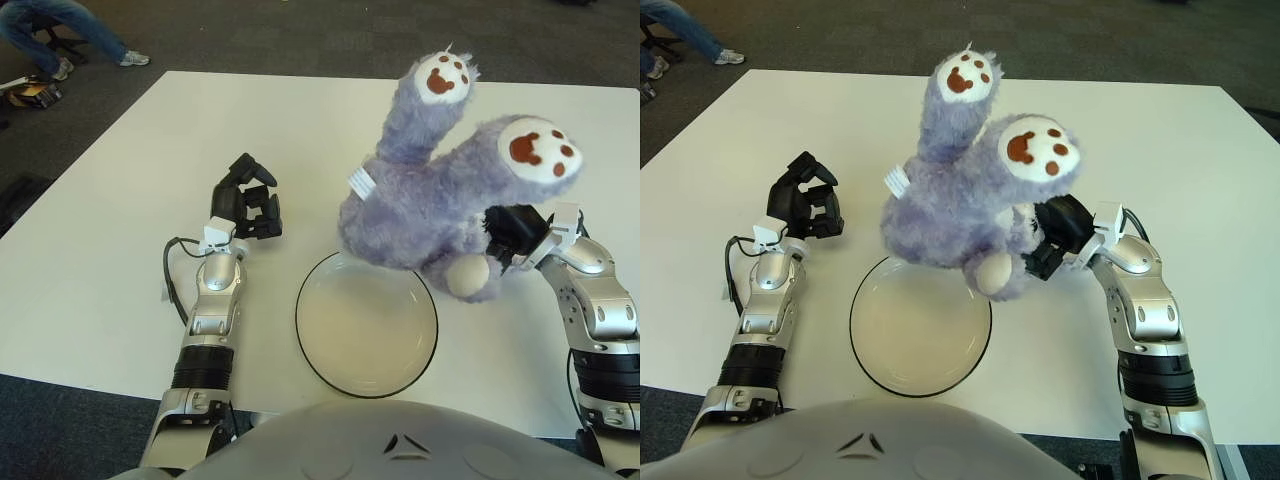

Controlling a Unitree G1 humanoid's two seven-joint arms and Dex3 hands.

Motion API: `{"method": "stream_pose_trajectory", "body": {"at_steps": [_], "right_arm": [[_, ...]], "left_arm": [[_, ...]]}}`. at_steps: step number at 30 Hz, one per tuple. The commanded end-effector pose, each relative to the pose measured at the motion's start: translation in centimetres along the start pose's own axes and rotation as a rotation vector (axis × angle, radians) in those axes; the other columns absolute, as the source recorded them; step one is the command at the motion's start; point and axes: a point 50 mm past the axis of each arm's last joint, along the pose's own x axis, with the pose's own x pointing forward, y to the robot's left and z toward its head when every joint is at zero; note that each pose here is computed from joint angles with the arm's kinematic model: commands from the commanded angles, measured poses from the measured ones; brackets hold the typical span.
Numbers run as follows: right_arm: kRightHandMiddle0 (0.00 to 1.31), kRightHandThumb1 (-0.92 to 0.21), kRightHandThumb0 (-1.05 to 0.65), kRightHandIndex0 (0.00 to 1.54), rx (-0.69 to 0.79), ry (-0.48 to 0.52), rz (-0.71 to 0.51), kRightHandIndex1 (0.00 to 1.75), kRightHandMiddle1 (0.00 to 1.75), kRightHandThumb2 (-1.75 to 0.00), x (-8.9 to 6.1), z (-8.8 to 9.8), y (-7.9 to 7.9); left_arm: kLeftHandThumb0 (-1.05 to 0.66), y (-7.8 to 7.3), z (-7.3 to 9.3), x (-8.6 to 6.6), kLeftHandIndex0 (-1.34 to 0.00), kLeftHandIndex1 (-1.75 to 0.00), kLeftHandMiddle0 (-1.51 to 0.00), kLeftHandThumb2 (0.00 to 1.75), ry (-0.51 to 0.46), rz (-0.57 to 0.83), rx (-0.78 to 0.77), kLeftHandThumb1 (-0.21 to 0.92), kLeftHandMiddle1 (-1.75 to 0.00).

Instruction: Put the doll into the plate.

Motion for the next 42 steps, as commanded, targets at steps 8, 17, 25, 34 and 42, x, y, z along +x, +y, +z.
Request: {"method": "stream_pose_trajectory", "body": {"at_steps": [8, 17, 25, 34, 42], "right_arm": [[0.76, -0.30, -0.01, 0.73, -0.013, -0.054, 0.109, 1.27, 1.46, -1.09, 0.1, 0.0, 0.9], [0.75, -0.31, -0.01, 0.76, -0.096, -0.070, 0.130, 1.23, 1.46, -1.07, -0.6, -0.6, 2.7], [0.75, -0.35, -0.01, 0.73, -0.299, -0.143, 0.078, 1.22, 1.46, -1.02, -0.9, -0.1, 3.8], [0.76, -0.38, -0.01, 0.70, -0.413, -0.148, 0.047, 1.21, 1.44, -0.98, -0.9, 0.9, 4.2], [0.75, -0.40, -0.01, 0.68, -0.461, -0.147, 0.056, 1.21, 1.44, -0.95, -0.8, 1.3, 4.3]], "left_arm": [[-0.48, 0.1, -3.8, -3.5, -0.61, -1.75, -1.30, 1.31, 0.197, 0.022, -0.013, 0.32, -1.75], [-0.49, -0.2, -3.7, -3.4, -0.63, -1.75, -1.30, 1.33, 0.194, 0.027, -0.019, 0.30, -1.75], [-0.49, -0.5, -3.7, -3.4, -0.62, -1.75, -1.31, 1.33, 0.212, 0.032, -0.016, 0.31, -1.75], [-0.48, -0.7, -3.7, -3.4, -0.62, -1.75, -1.30, 1.32, 0.214, 0.034, -0.023, 0.31, -1.75], [-0.48, -0.8, -3.7, -3.4, -0.62, -1.75, -1.30, 1.32, 0.218, 0.034, -0.020, 0.31, -1.75]]}}
